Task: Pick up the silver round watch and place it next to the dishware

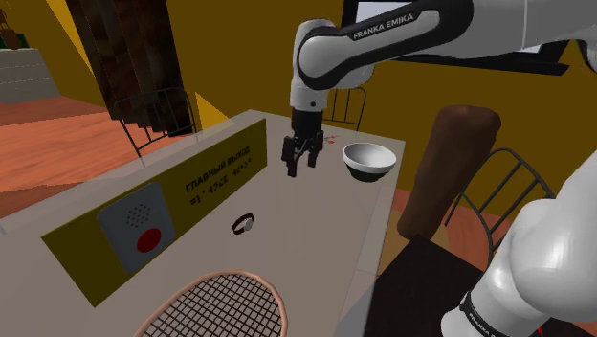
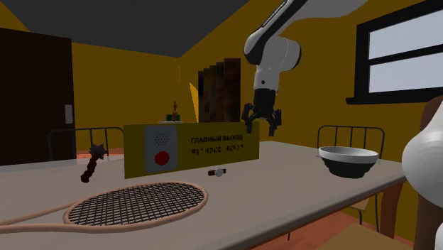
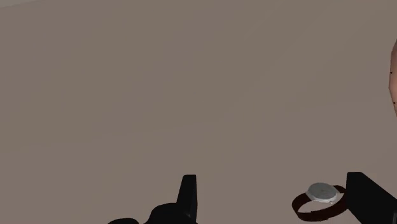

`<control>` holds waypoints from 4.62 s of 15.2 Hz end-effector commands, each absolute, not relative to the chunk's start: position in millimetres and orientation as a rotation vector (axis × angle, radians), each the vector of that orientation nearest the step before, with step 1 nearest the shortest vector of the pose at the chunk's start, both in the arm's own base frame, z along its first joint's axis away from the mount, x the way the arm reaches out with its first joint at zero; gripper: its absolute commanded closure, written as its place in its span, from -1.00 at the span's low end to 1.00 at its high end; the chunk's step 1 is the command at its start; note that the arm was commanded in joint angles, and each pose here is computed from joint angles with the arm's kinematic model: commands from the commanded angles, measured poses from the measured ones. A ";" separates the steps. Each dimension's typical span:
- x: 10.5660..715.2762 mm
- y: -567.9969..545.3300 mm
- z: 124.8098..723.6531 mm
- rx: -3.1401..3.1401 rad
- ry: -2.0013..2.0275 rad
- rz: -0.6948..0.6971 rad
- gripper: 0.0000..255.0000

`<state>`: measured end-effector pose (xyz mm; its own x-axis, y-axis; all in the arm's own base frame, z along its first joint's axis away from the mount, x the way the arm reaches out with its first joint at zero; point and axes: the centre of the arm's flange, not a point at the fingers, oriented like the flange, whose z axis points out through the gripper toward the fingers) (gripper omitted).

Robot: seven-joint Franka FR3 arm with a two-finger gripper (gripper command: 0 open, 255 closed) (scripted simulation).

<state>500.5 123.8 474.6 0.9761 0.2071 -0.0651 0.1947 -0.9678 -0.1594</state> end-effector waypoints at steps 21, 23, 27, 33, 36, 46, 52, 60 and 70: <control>606.7 233.8 335.0 -2.899 -0.462 0.226 -1.00; 606.7 233.9 335.0 -2.899 -0.462 0.226 -1.00; 606.7 233.9 335.0 -2.899 -0.462 0.226 -1.00; 606.7 233.9 335.0 -2.899 -0.462 0.226 1.00; 606.7 233.9 335.0 -2.899 -0.462 0.226 1.00; 606.7 233.9 377.2 -2.899 -0.462 0.226 1.00; 606.7 233.9 408.9 -2.899 -0.462 0.226 1.00; 606.7 233.9 451.1 -2.899 -0.462 0.226 1.00; 606.7 233.9 502.9 -2.899 -0.462 0.226 1.00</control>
